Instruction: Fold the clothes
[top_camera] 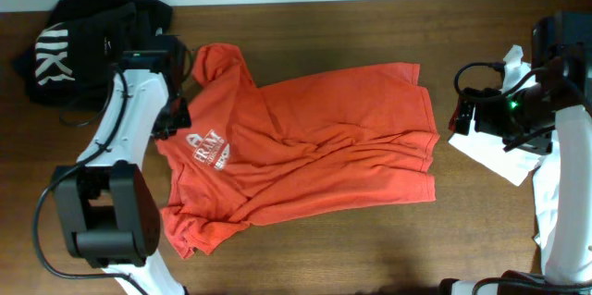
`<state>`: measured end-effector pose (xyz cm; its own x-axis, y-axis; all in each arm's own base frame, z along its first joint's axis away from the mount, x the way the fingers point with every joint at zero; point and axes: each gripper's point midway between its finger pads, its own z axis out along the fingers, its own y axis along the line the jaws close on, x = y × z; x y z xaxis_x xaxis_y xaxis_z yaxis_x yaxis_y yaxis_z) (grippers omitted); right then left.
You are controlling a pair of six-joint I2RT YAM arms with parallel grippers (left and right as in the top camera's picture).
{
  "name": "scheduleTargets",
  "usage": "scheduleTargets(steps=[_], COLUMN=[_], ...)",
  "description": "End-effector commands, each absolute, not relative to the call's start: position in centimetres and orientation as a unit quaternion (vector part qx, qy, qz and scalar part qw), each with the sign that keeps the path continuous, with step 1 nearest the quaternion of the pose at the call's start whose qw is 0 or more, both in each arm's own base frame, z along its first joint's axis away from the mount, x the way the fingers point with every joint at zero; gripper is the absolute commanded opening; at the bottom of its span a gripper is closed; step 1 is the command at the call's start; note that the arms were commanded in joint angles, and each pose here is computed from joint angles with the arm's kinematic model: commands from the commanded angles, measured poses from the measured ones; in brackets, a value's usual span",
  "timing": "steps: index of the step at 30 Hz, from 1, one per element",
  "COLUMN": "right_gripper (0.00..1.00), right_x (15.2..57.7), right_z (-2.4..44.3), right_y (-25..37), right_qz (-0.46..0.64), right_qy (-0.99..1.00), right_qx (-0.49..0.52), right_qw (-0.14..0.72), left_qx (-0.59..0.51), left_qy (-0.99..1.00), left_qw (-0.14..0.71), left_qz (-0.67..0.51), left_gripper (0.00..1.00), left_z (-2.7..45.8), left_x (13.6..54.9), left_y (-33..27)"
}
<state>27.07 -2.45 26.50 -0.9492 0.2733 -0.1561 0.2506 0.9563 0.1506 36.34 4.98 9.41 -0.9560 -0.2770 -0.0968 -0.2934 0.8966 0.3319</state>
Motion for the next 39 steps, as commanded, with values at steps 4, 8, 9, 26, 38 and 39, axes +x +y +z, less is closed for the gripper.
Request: scheduleTargets(steps=[4,8,9,26,38,39], right_gripper=[0.99,0.99,0.99,0.99,0.75,0.73], right_x=[26.9,26.9,26.9,23.4,23.6,23.3], right_z=[26.5,26.5,26.5,22.1,7.6,6.7], right_y=[-2.5,-2.5,-2.5,-1.1,1.5,1.5], right_qz=[0.063,0.064,0.064,0.025,0.096,0.096], right_qy=[0.986,0.985,0.985,0.985,0.969,0.967], right_qx=[0.132,0.132,0.132,0.166,0.225,0.236], right_qw=[0.085,0.085,0.085,0.036,-0.015,-0.017], left_qx=[-0.268,-0.28,-0.28,-0.107,-0.121,-0.121], left_qy=[0.942,0.939,0.941,0.994,0.992,0.992], left_qw=[-0.032,-0.049,-0.051,0.026,-0.044,-0.043], left_qz=[0.2,0.193,0.185,-0.007,-0.005,-0.006], left_gripper=[0.01,0.85,0.86,0.95,0.96,0.96], left_z=[9.6,9.8,9.9,22.5,9.8,9.8], left_x=[32.3,31.3,31.3,20.9,19.1,19.2], left_y=[11.6,12.6,12.2,-2.9,-4.2,-4.3])
